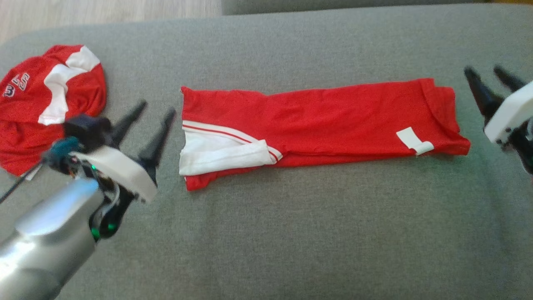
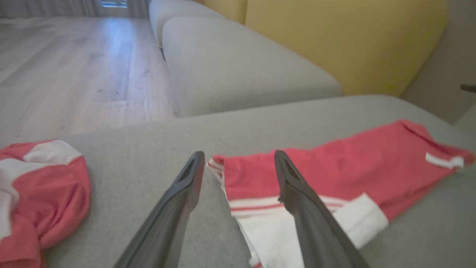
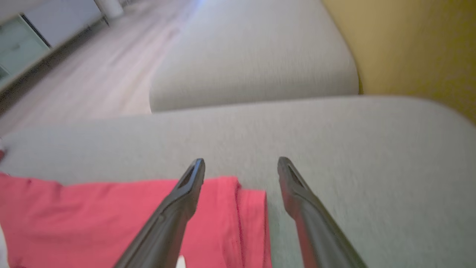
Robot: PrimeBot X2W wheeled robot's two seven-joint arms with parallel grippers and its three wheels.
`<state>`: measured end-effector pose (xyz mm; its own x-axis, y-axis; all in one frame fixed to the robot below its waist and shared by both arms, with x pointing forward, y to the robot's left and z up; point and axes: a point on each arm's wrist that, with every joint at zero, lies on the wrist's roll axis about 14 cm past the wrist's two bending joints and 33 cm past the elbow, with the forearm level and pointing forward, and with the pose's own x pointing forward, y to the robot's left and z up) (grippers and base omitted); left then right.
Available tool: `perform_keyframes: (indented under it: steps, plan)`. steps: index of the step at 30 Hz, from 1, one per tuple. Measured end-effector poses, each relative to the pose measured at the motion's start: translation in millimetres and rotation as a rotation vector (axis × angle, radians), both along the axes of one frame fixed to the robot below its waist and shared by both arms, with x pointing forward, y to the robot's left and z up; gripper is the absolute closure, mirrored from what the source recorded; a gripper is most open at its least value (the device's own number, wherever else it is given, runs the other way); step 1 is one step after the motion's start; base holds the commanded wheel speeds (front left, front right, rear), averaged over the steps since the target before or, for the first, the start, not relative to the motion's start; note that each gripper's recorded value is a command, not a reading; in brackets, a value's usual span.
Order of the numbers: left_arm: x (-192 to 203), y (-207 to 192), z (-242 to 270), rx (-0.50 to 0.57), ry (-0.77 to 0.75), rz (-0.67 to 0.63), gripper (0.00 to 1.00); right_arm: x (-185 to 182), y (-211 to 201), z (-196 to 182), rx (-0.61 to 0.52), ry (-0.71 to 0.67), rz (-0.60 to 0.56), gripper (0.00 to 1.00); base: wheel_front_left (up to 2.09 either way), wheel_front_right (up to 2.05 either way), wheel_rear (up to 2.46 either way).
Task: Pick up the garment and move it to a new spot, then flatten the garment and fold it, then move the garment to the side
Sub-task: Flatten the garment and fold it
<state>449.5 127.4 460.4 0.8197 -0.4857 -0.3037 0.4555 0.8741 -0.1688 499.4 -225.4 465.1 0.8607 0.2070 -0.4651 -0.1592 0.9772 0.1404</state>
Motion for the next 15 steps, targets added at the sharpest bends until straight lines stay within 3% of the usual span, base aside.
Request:
perform_keyframes:
  steps: [4,9,15]
  plan:
    - [19.6,7.5,52.6,-0.145,-0.135,0.141,0.0,7.1,19.7,56.7,0.048,-0.279,0.03,0.0,0.0,0.0,0.0]
    - [20.9,30.3,117.6,-0.325,-0.335,0.324,0.0,-11.0,29.1,79.5,0.067,-0.474,0.036,0.0,0.0,0.0,0.0]
    - [-21.6,38.7,88.2,-0.382,-0.325,0.445,0.0,-33.8,27.6,80.6,0.082,-0.583,-0.031,0.0,0.0,0.0,0.0]
